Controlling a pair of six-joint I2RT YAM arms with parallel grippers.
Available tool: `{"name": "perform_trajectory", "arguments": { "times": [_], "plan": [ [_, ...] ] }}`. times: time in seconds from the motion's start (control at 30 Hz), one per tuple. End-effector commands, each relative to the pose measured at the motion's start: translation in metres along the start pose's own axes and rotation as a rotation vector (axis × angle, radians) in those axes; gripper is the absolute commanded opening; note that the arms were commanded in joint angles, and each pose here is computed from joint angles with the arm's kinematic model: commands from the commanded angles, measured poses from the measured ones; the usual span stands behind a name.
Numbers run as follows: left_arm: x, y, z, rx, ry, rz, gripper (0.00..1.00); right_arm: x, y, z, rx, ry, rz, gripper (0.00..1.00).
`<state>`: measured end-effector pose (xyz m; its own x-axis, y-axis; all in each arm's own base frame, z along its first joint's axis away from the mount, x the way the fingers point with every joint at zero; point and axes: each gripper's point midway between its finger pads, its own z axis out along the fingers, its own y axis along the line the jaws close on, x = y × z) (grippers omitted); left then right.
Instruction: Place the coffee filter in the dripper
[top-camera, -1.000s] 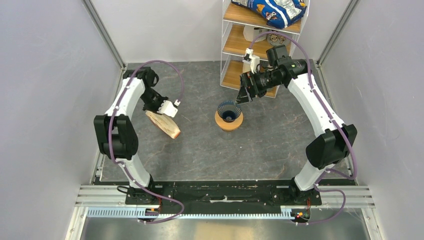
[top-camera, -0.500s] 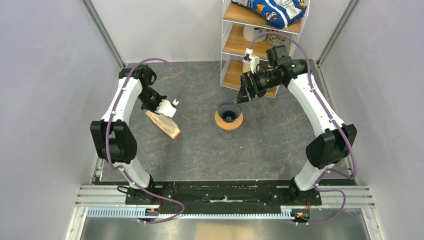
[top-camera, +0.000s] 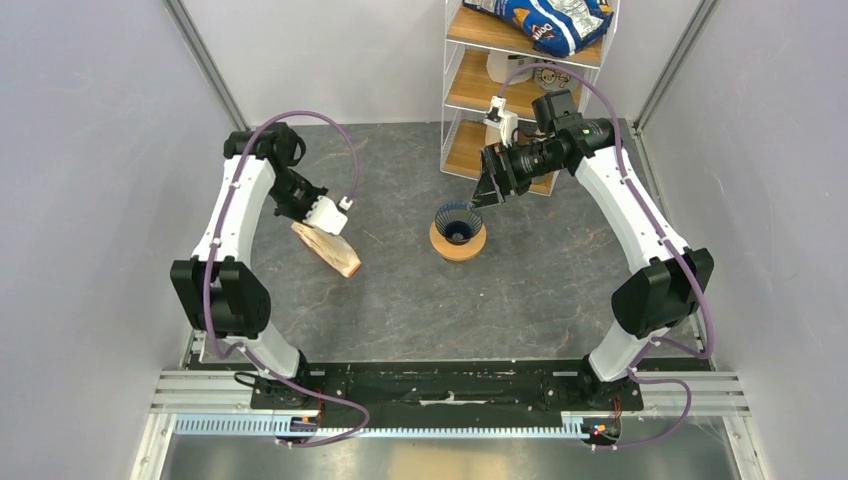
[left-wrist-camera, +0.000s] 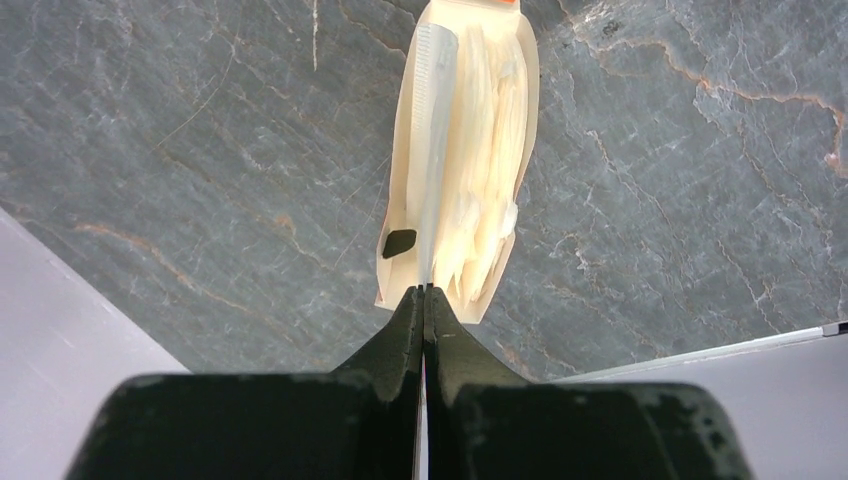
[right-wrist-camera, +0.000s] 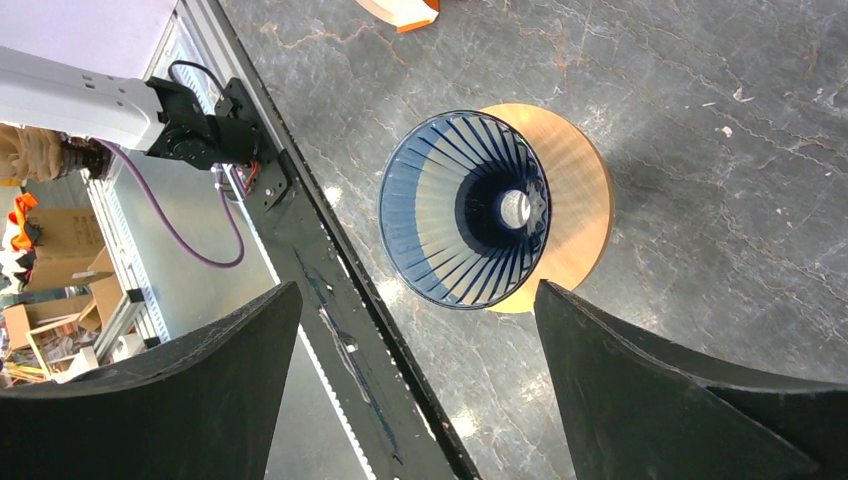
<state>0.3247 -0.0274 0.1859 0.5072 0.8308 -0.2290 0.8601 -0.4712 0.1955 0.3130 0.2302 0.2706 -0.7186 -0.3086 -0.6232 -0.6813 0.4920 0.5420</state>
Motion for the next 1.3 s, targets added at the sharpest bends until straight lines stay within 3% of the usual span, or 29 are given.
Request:
{"name": "perform_trajectory", "arguments": {
  "times": [0.0, 0.63, 0.93, 1.27],
  "plan": [
    [-0.018, 0.003, -0.025, -0.050, -0.021, 0.112, 0.02, -0.011, 0.012, -0.006, -0.037, -0.030, -0.035, 0.94],
    [-0.043, 0.010, -0.049, -0.163, -0.058, 0.177, 0.02, -0.014, 0.017, -0.005, -0.059, -0.046, -0.051, 0.92],
    [-0.103, 0.013, -0.081, -0.340, -0.193, 0.350, 0.02, -0.031, 0.038, -0.006, -0.060, -0.147, -0.175, 0.89],
    [-0.181, 0.046, -0.117, -0.569, -0.310, 0.481, 0.02, -0.055, 0.098, -0.005, -0.065, -0.319, -0.446, 0.83]
  ]
}}
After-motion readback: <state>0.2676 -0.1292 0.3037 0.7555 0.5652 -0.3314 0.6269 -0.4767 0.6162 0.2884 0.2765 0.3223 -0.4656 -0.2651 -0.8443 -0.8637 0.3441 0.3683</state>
